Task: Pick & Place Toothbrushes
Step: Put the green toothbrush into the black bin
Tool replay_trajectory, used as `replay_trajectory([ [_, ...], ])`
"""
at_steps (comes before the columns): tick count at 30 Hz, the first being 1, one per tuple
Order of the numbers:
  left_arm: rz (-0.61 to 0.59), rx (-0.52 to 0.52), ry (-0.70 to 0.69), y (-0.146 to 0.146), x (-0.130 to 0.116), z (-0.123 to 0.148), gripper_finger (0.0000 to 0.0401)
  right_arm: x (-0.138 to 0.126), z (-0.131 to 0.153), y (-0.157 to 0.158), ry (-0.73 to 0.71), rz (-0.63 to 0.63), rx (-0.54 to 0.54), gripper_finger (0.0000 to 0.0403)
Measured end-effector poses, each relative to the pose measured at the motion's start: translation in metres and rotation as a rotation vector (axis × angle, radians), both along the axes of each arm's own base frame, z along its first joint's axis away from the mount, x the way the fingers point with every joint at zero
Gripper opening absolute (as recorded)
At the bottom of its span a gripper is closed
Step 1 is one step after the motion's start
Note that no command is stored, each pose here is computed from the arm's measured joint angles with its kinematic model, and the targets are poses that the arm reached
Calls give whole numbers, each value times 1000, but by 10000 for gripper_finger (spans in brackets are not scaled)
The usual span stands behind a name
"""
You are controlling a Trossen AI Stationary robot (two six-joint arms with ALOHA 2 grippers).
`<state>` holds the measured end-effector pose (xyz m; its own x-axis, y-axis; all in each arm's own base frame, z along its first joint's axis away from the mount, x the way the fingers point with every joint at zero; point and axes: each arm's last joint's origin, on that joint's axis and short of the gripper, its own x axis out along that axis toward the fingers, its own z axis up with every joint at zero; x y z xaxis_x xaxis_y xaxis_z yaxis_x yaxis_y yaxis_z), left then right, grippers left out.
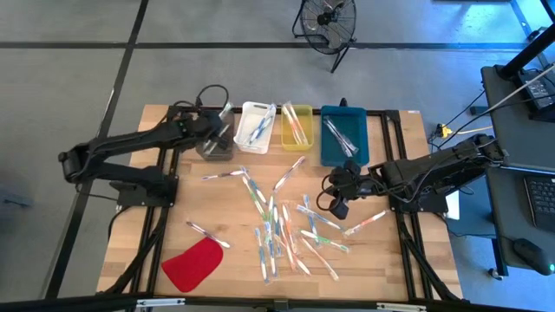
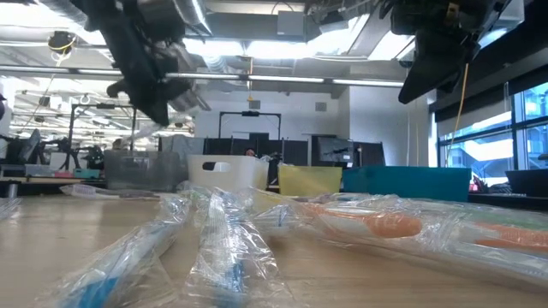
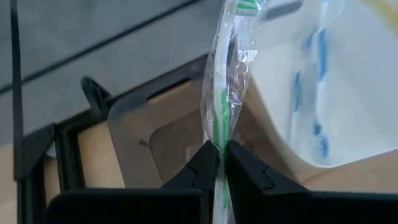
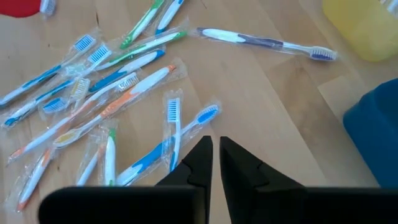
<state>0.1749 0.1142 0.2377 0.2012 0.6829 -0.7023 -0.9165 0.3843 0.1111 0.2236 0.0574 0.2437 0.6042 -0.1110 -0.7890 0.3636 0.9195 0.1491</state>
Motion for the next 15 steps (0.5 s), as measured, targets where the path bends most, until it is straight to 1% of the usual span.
replay_trajectory([
  [3,20,-41,40,9,2,-11,20,0,0,0,0,0,1,34],
  [7,43,-72,96,19,4,-22,20,0,0,0,1,4,6,30],
  [15,54,-137,137,30,4,-36,20,0,0,0,1,4,6,17],
])
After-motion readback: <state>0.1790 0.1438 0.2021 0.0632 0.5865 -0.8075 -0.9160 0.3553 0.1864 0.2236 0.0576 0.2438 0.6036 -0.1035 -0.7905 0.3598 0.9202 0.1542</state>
